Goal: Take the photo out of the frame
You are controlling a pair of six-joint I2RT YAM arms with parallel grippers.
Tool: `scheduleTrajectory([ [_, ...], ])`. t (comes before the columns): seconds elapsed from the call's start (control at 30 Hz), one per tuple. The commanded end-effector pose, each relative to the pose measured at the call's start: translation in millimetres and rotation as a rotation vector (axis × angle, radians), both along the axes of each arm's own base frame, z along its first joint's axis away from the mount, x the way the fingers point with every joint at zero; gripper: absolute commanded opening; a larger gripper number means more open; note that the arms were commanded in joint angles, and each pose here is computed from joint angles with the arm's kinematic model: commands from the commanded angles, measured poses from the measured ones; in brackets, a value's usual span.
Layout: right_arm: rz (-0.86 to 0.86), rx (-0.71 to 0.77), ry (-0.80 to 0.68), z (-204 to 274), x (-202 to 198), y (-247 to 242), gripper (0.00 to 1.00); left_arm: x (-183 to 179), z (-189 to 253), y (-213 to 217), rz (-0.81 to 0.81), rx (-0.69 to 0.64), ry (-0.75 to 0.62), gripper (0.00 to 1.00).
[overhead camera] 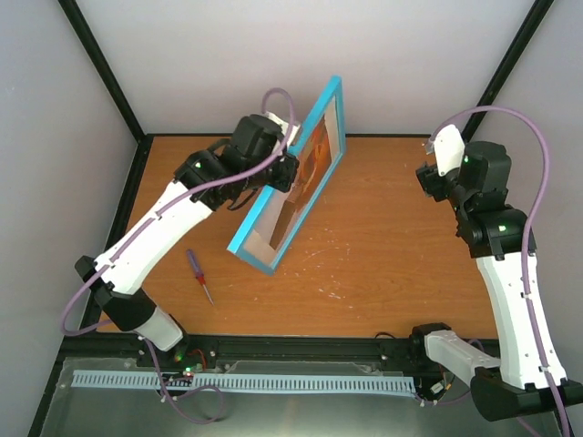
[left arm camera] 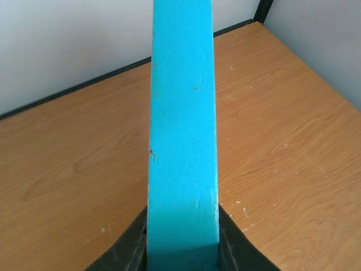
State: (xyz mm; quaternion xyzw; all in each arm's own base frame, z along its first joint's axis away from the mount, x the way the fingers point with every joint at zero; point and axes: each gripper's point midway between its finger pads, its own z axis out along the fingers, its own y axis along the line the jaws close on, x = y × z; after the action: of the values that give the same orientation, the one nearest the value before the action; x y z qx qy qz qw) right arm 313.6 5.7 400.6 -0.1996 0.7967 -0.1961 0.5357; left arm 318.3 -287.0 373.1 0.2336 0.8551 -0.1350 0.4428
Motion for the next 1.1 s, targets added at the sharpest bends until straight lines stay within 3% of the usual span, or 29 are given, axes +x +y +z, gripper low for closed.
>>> scheduleTrajectory([
  [0.0,0.020,0.038,0.040,-19.2,3.5,5.1,0.84,7.5,77.6,4.7,-0.041,-0.328,-0.045,0.01],
  [0.3,0.050,0.073,0.116,-59.2,6.0,8.2,0.85,26.0,60.8,12.6,-0.045,-0.588,0.048,0.01],
  [0.7,0.073,0.145,0.286,-134.1,3.6,7.7,0.85,24.3,-26.2,6.6,0.003,-0.904,0.152,0.01],
  [0.9,0.057,0.166,0.348,-167.5,3.7,2.9,0.85,27.4,-81.7,11.0,0.071,-0.921,0.205,0.01],
  [1.07,0.060,0.207,0.399,-188.8,3.0,4.9,0.84,24.8,-109.8,13.3,0.069,-0.861,0.197,0.01],
])
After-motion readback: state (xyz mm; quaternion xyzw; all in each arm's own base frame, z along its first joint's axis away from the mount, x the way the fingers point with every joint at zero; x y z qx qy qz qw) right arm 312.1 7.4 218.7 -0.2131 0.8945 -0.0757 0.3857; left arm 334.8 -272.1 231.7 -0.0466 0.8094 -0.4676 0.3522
